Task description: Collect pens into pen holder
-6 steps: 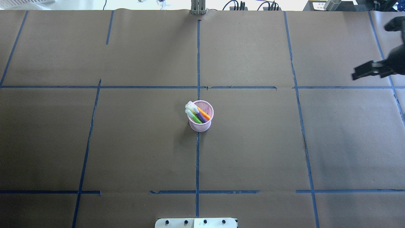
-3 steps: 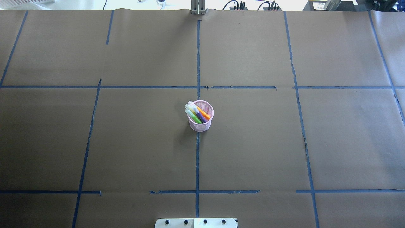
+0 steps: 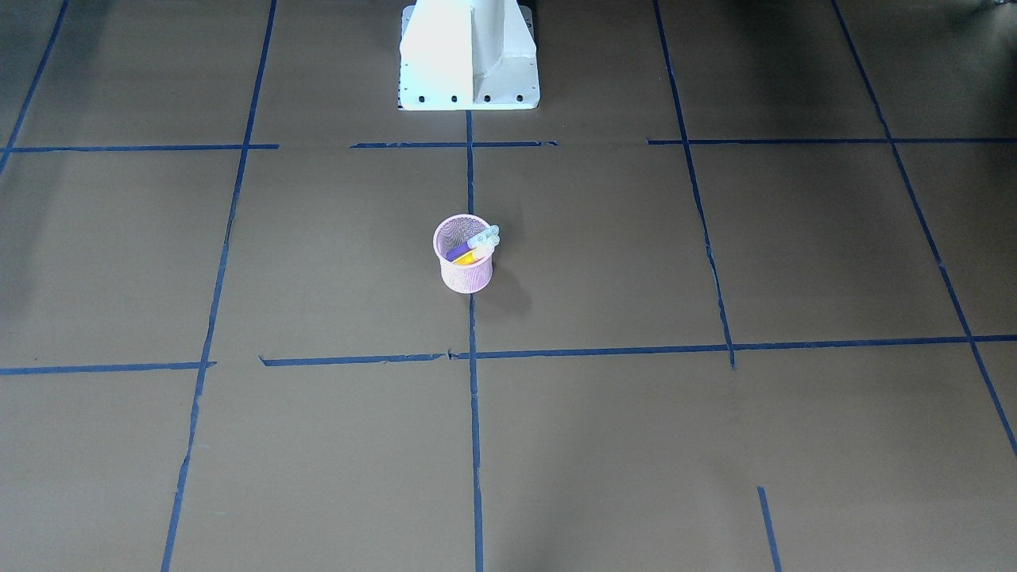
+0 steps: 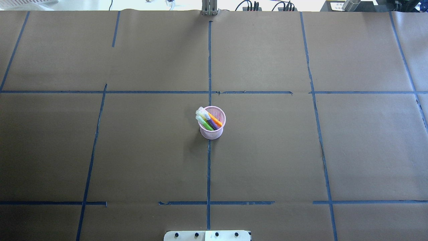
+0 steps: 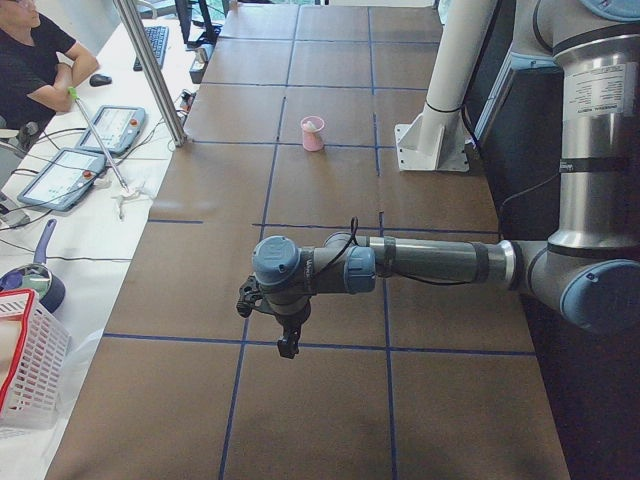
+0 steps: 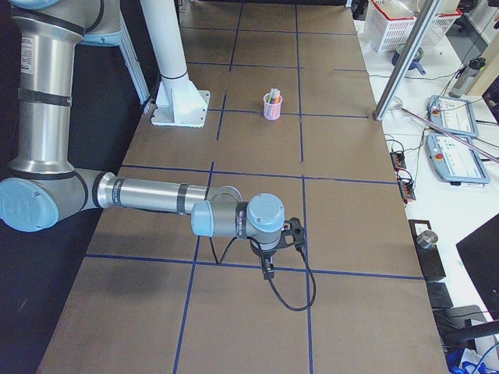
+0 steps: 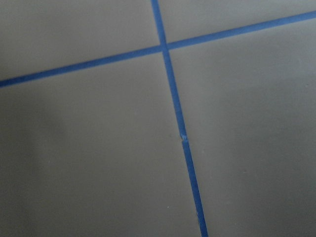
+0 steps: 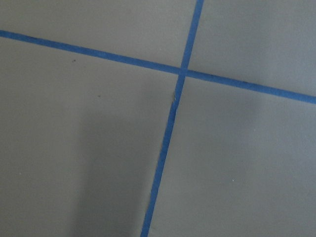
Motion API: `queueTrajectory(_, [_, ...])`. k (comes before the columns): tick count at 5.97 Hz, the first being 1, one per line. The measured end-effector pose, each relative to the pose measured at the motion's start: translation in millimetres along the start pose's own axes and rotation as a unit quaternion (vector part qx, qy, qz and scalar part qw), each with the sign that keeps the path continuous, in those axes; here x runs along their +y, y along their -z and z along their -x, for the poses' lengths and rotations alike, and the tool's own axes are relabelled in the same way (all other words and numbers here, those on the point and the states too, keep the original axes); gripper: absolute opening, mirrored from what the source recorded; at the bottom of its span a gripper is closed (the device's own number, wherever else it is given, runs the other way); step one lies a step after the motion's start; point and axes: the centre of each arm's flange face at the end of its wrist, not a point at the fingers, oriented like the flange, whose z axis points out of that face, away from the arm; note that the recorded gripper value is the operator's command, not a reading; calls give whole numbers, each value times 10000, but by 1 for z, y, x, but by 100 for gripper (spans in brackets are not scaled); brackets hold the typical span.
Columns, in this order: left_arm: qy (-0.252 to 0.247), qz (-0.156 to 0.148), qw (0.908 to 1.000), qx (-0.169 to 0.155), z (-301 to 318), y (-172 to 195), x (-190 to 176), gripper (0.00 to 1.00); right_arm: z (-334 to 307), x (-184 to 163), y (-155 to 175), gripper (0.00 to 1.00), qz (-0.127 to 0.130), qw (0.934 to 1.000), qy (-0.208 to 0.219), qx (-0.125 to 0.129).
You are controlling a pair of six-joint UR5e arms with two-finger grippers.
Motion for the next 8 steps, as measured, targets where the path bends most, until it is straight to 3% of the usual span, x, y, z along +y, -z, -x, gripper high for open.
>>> queueTrajectory(2, [71, 64, 9999, 29, 2, -4, 3, 100, 9, 2, -10, 100, 412, 9991, -76, 25])
queueTrajectory(3, [124, 106, 9998, 62, 6, -9, 4, 100, 8, 1, -9, 100, 472, 9988, -13, 115])
queueTrajectory(5, [135, 138, 9998, 34, 8, -11, 2, 100, 11, 1, -5, 100, 471, 9986, 63, 243])
queueTrajectory(8, [125, 161, 9998, 14, 7, -11, 2, 100, 16, 4, -1, 100, 428, 9988, 91, 210])
